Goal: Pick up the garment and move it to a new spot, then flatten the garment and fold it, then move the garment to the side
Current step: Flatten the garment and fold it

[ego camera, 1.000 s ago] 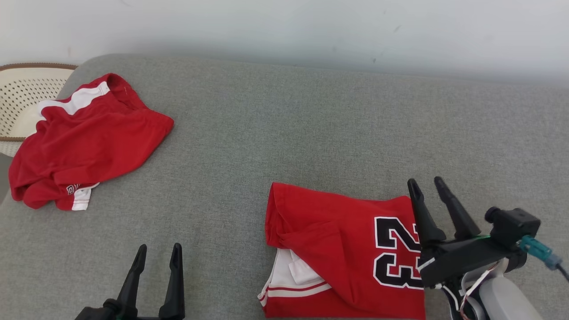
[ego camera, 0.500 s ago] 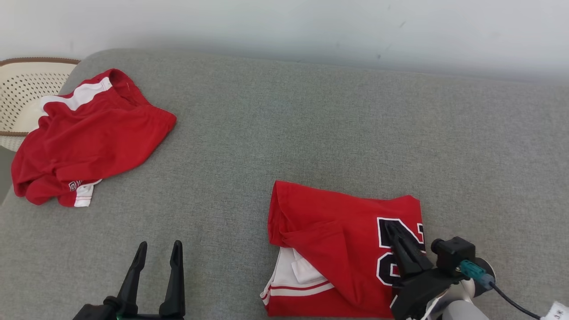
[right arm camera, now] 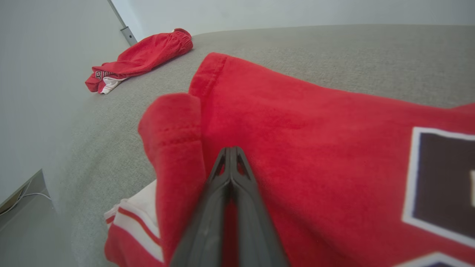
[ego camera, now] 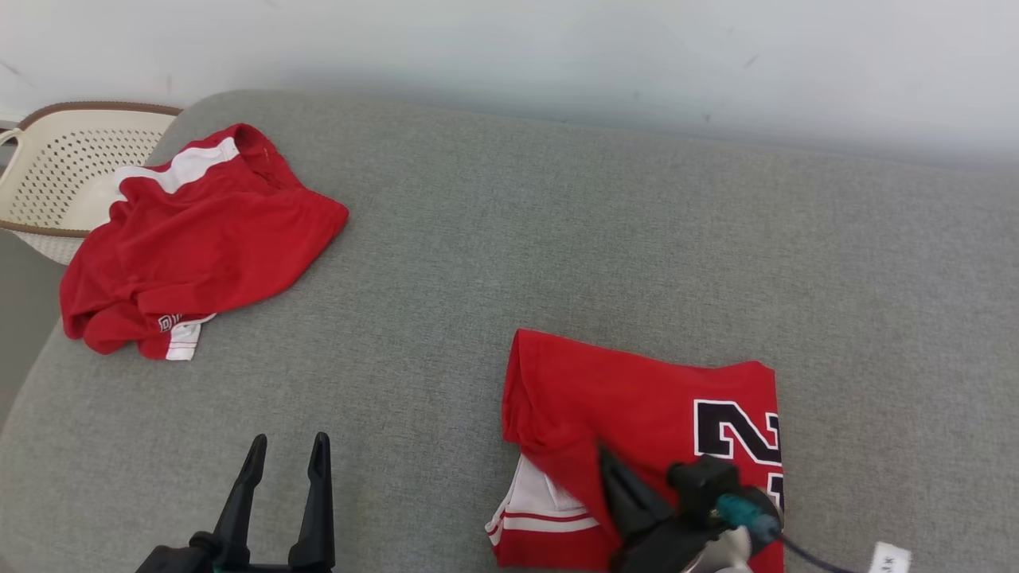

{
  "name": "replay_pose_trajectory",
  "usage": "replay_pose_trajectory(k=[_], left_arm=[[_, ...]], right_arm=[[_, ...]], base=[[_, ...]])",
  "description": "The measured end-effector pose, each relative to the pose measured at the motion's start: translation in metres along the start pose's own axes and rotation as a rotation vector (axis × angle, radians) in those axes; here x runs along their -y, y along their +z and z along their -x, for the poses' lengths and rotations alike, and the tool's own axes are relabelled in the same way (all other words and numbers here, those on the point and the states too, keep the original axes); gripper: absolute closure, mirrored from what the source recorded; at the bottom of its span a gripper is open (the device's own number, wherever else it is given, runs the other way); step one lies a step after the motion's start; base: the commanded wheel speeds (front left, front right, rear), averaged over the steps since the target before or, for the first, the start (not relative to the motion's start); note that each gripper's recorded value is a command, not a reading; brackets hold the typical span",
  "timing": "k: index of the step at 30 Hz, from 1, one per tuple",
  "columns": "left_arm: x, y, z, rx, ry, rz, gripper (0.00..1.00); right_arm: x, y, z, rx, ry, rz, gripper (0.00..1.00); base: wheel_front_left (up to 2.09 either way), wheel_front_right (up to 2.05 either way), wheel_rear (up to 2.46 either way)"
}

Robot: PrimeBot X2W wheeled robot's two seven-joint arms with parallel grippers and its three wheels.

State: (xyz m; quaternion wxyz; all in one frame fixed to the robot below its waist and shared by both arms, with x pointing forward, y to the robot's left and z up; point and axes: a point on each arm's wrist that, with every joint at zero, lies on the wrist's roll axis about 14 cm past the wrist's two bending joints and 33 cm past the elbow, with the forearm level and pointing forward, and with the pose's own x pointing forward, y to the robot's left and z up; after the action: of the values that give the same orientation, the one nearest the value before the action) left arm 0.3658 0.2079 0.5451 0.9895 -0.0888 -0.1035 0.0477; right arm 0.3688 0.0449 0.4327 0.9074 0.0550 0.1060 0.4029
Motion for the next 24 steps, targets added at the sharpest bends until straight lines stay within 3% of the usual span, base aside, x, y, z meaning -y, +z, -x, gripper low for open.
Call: replay_pose_trajectory(k=[9,14,18,19,20,21,24], left_arm=[[-0.008,0.008,0.007,0.017,0.026,-0.004,0.00],[-0.012,0.010,0.010,0.022,0.038,-0.006,0.00],[-0.011,0.009,0.011,0.020,0.038,-0.004,0.00],[-0.010,0.009,0.010,0.022,0.035,-0.002,0.00],[-0.009,0.009,0.010,0.023,0.032,-0.001,0.00],[-0.008,0.009,0.009,0.023,0.030,0.000,0.00],[-0.007,0.007,0.010,0.016,0.026,0.001,0.00]], right_arm=[[-0.065,-0.026,0.002,-0.087,0.183,-0.037,1.00],[-0.057,-0.004,-0.002,-0.023,0.165,-0.047,1.00],[-0.023,0.022,-0.002,0.051,0.077,-0.036,0.96],[-0.011,0.029,0.000,0.072,0.042,-0.031,0.64],[0.001,0.035,0.002,0.091,0.010,-0.025,0.08],[0.012,0.042,0.005,0.111,-0.023,-0.020,0.00],[0.045,0.058,0.017,0.161,-0.125,-0.004,0.00]], base=[[0.00,0.00,0.00],[0.00,0.00,0.00],[0.00,0.00,0.00],[0.00,0.00,0.00],[0.00,0.00,0.00],[0.00,0.00,0.00],[0.00,0.00,0.00]])
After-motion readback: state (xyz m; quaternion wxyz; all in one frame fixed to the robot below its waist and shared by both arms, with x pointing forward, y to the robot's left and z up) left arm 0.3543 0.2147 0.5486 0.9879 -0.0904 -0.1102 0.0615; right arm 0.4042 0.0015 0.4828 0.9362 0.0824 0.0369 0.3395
